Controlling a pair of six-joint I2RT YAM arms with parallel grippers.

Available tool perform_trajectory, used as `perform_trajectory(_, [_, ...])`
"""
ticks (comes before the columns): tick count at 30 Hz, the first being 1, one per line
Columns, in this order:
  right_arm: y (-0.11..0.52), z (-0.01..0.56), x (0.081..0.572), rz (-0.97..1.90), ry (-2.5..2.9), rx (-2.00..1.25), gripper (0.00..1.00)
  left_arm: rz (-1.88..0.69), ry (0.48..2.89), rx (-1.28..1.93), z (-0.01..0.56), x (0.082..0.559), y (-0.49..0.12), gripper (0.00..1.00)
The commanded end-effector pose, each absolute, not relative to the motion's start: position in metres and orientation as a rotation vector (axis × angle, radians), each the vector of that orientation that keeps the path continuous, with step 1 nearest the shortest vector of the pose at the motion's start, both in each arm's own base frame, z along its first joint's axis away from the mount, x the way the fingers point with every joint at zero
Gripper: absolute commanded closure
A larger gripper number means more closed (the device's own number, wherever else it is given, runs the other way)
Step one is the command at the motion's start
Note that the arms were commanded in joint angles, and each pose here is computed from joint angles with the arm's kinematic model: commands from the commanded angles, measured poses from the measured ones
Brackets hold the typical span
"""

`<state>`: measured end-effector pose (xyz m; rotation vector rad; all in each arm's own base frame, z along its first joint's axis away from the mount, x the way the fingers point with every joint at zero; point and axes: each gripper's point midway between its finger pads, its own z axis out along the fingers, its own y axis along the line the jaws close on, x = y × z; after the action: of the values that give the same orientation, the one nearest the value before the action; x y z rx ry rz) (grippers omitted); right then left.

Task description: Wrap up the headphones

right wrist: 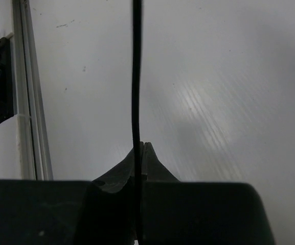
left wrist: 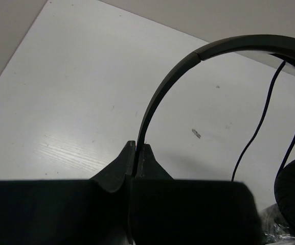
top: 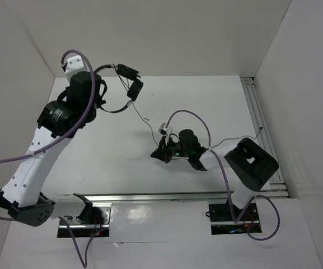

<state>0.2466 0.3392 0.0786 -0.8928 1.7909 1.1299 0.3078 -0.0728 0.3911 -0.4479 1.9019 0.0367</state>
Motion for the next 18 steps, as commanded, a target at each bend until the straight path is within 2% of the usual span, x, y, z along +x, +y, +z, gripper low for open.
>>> perform_trajectory(1, [0.338, 0.099, 0.246, 1.045, 1.733, -0.909, 1.00, -0.023, 1.799, -0.498, 0.418, 0.338, -0.062, 1.00])
perform_trajectory(5, [0.337, 0.106, 0.236, 0.961, 1.750, -0.931, 1.00, 0.088, 1.819, -0.546, 0.401, 0.367, -0.027, 1.00])
perform_trajectory(11, [0.350, 0.146, 0.215, 0.836, 1.707, -1.004, 1.00, 0.237, 1.863, -0.598, 0.366, 0.394, -0.006, 1.00])
perform_trajectory(18, [0.357, 0.206, 0.209, 0.654, 1.612, -1.046, 1.00, 0.364, 1.983, -0.563, 0.315, 0.397, -0.003, 1.00])
